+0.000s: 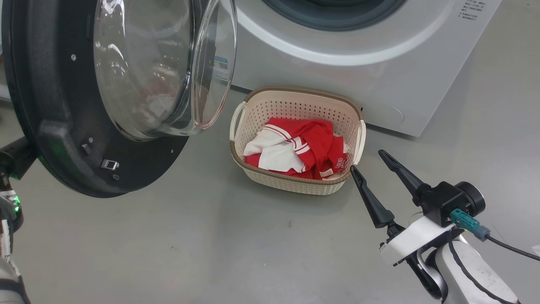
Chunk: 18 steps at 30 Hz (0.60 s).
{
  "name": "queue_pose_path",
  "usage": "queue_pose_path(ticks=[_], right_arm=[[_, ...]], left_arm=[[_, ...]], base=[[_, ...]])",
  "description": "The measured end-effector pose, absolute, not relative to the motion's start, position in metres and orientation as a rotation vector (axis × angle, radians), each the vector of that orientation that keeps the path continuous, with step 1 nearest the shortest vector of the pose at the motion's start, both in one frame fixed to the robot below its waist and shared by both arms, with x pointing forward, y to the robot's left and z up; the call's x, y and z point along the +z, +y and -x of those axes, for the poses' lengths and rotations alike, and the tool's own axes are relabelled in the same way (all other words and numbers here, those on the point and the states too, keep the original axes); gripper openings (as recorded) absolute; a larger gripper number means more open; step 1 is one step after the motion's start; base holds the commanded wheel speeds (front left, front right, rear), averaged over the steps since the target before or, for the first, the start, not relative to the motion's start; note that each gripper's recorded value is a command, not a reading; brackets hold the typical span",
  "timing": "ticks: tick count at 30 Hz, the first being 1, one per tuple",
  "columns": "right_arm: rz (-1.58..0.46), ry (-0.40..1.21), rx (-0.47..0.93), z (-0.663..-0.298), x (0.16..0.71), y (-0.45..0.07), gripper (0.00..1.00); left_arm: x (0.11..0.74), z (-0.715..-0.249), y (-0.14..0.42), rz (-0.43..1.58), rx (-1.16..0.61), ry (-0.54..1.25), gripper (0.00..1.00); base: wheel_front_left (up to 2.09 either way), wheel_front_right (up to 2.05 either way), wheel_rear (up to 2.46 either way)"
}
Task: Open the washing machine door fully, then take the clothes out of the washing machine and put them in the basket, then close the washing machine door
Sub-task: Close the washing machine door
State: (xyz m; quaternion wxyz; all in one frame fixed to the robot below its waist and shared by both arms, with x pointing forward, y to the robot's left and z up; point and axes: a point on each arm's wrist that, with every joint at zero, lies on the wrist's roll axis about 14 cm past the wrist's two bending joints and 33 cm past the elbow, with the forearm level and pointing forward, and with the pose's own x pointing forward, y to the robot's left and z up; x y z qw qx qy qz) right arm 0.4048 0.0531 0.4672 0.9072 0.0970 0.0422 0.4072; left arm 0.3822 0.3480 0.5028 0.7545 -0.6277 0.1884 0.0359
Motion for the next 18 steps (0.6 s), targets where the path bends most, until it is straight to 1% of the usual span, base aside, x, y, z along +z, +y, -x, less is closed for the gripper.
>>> queue_pose_path(ticks=[5, 10, 18], right_arm=[[-0.2, 0.084, 0.838, -0.405, 0.469, 0.053, 1.0], [-0.2, 0.082, 0.839, -0.404, 0.47, 0.053, 1.0], [-0.207, 0.077, 0.836, -0.404, 0.471, 0.053, 1.0]], left_arm=[[0.499, -0.376, 0.347, 1.326, 0.094, 0.429, 0.0], [0.501, -0.375, 0.35, 1.319, 0.104, 0.41, 0.0], [0.504, -0.378, 0.326, 1.368, 0.002, 0.439, 0.0]], base=[[0.0, 0.0, 0.0], [0.0, 0.0, 0.0], [0.0, 0.0, 0.0]])
